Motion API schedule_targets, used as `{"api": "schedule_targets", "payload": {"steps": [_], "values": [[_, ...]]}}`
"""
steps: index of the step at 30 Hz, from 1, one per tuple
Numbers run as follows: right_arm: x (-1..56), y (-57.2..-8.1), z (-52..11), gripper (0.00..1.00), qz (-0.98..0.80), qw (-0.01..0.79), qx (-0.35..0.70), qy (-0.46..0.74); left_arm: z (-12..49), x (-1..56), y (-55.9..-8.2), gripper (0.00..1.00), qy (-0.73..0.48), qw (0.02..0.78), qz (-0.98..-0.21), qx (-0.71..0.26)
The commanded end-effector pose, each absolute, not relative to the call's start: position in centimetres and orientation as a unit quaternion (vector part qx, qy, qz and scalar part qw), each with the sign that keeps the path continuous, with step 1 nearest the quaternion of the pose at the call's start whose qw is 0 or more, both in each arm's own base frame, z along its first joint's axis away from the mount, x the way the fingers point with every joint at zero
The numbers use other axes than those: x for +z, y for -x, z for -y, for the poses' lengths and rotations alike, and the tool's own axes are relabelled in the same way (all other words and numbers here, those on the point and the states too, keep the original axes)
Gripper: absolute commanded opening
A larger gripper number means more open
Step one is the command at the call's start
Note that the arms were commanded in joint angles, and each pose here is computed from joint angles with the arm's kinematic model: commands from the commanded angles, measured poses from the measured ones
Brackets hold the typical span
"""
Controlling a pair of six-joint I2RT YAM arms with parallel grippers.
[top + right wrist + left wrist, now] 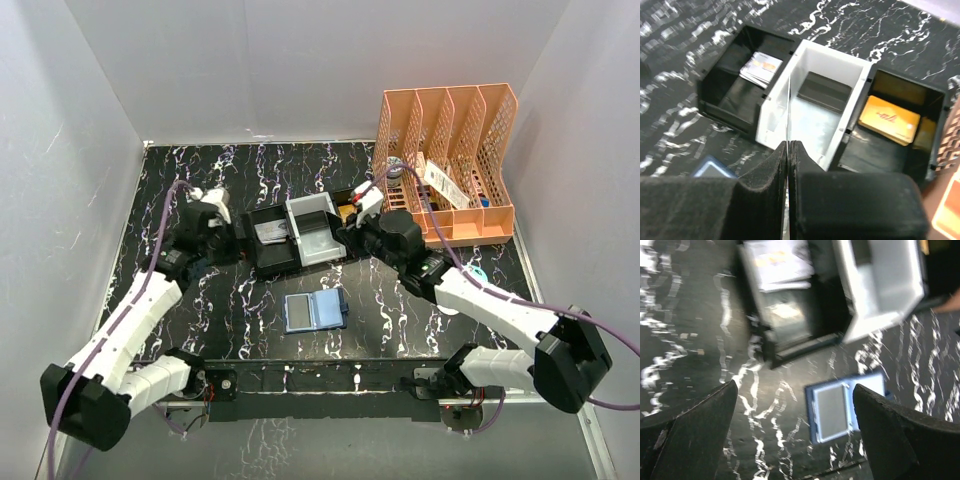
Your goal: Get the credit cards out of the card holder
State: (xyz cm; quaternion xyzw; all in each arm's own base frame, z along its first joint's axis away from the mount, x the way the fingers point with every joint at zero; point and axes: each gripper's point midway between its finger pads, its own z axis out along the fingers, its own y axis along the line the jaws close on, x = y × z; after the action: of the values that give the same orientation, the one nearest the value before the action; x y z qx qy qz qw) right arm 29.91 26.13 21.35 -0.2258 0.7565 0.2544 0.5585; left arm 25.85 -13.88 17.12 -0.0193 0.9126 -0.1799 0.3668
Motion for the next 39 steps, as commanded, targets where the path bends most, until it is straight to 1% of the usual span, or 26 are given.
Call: {"api": "schedule_targets", "payload": {"steps": [1, 4, 9, 15, 19, 26, 32, 39], "values": [[24.8, -33.2, -26.2, 0.0, -0.677, 0.636, 0.114, 0.352, 8.9, 17.8, -27.6, 0.99, 0.057, 0.374, -0.911, -0.167], [24.5, -34.0, -27.3, 0.0, -0.661, 0.631, 0.101, 0.392, 5.7, 17.2, -28.0, 0.99, 0.102, 0.377, -0.907, -0.158], [23.6, -35.0, -29.6, 0.0, -0.635, 0.624, 0.103, 0.444, 4.3, 15.6, -26.8, 0.99, 0.115, 0.404, -0.898, -0.129], [21.0, -37.3, -32.2, 0.0, -0.632, 0.596, 0.094, 0.486, 4.1, 16.1, -26.5, 0.99, 0.123, 0.413, -0.894, -0.126], [19.4, -39.7, -32.7, 0.0, -0.641, 0.582, 0.054, 0.498, 4.0, 15.9, -26.8, 0.99, 0.124, 0.414, -0.893, -0.124], [15.9, -42.3, -33.5, 0.0, -0.638, 0.563, 0.008, 0.525, 3.7, 16.0, -27.0, 0.99, 0.122, 0.418, -0.893, -0.116], [13.7, -44.2, -33.2, 0.0, -0.633, 0.553, -0.042, 0.54, 3.7, 15.9, -27.1, 0.99, 0.121, 0.419, -0.893, -0.116], [12.2, -45.4, -33.7, 0.0, -0.619, 0.549, -0.063, 0.558, 3.8, 15.8, -27.1, 0.99, 0.117, 0.417, -0.893, -0.118]]}}
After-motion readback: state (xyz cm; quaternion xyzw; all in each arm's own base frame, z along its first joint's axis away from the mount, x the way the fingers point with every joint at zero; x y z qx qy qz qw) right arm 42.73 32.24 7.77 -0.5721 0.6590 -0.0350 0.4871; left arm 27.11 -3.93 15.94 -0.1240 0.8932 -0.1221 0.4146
